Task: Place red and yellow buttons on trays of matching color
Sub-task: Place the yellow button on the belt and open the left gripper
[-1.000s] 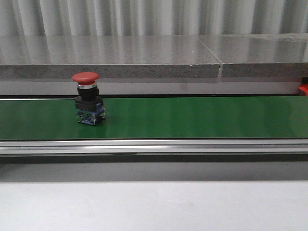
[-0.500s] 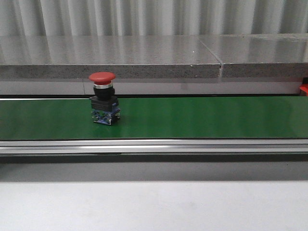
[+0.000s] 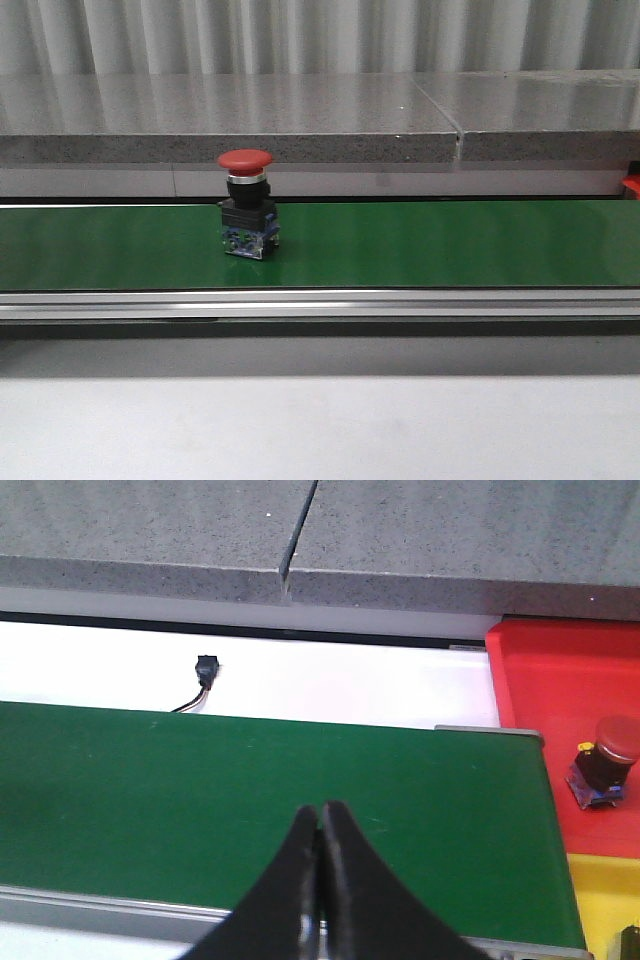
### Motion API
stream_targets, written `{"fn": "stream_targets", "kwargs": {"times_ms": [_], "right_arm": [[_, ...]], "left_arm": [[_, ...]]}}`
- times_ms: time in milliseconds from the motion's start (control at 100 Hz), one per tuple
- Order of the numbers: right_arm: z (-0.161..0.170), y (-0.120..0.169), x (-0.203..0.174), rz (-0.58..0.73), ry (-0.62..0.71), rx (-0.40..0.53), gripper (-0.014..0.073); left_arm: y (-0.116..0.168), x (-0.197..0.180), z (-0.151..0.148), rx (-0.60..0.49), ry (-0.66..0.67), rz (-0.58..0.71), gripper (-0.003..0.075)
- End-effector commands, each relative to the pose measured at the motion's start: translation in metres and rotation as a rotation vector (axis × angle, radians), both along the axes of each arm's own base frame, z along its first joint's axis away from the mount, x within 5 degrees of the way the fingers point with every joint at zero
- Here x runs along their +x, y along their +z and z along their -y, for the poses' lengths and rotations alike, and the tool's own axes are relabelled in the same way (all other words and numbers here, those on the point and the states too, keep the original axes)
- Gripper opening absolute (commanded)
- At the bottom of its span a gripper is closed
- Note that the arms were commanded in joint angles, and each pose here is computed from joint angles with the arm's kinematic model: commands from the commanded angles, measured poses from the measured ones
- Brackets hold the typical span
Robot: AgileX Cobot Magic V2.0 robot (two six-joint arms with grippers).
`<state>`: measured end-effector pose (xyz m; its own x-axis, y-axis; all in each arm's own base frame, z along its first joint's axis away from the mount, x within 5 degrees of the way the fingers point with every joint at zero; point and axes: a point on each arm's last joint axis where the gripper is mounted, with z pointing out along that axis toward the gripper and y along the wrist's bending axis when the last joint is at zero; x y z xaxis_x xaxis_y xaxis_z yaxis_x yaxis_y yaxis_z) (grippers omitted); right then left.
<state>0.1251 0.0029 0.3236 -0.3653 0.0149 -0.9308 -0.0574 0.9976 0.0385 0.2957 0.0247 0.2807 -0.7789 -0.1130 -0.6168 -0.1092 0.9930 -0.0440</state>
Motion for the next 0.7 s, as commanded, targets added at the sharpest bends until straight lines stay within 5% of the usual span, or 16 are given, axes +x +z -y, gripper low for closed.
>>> {"fn": "stream_targets", "kwargs": {"times_ms": [0,400,690], "right_arm": [[0.001,0.014,0.001,0.089,-0.014,-0.006,-0.0068],[0.001,0.014,0.001,0.089,-0.014,-0.006,-0.0068],[0.001,0.014,0.001,0.089,-0.014,-0.006,-0.0068]], "left_arm": [[0.042,-0.007,0.013,0.017,-0.051,0.195,0.0605],[0.108,-0.081,0.043,0.009,-0.175,0.446,0.0605],[0.092,-0.149,0.039,0.005,-0.176,0.518,0.0605]]}}
